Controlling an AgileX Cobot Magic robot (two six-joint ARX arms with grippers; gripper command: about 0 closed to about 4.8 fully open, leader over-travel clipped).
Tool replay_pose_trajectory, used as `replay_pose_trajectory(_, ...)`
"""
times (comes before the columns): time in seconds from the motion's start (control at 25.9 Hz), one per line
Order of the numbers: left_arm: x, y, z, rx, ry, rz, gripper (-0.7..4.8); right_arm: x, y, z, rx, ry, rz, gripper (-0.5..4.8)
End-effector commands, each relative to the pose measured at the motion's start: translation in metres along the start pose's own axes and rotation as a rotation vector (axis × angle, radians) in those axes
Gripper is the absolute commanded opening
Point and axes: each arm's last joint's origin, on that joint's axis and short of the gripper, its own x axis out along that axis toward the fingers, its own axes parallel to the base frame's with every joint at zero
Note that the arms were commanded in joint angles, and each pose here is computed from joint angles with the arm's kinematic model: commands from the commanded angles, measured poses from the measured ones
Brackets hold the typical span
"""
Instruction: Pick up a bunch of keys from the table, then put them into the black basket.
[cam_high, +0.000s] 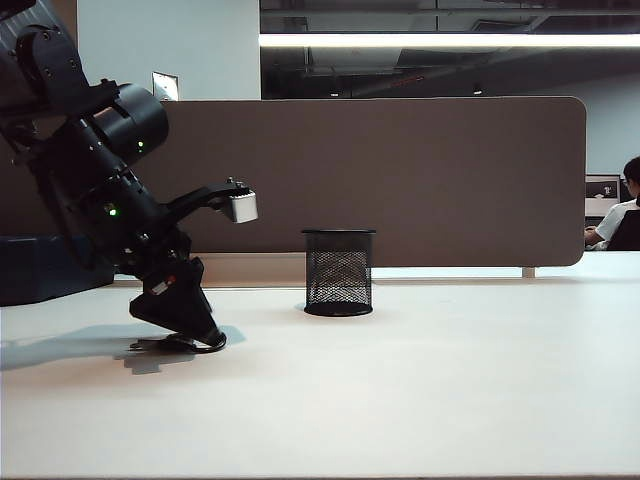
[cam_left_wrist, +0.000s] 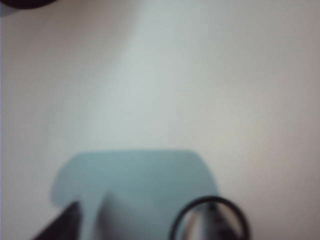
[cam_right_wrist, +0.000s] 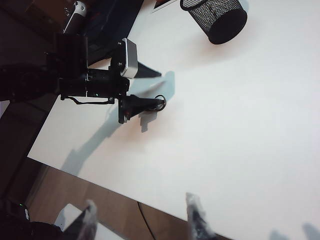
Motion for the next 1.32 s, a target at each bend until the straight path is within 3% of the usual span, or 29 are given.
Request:
replay_pose_trajectory(0.04, 0.004, -0.006, -0.008, -0.016, 0.069, -0.031, 2.1, -0.001, 0.001, 0.002, -0.008, -0.008, 0.006, 2.34)
replay_pose_trajectory(0.19, 0.004, -0.007, -0.009, -0.022, 0.082, -0.045, 0.41, -0.001, 0.001, 0.002, -0.008, -0.008, 0.006, 2.34)
replay_pose_trajectory(0.35, 0.004, -0.007, -0.009, -0.022, 0.085, -0.042, -0.09, -0.001, 0.001, 0.002, -0.008, -0.01, 0.003, 2.33)
replay_pose_trajectory(0.89, 0.002, -0.007, -0.008, -0.02, 0.081, -0.034, -0.06, -0.001, 0.001, 0.002, -0.009, -0.01, 0.003, 2.32)
replay_pose_trajectory(1.32, -0.026, -0.001, 0.01, 0.006, 0.006, 0.047, -0.06, -0.001, 0.001, 0.002, -0.009, -0.012, 0.0, 2.3)
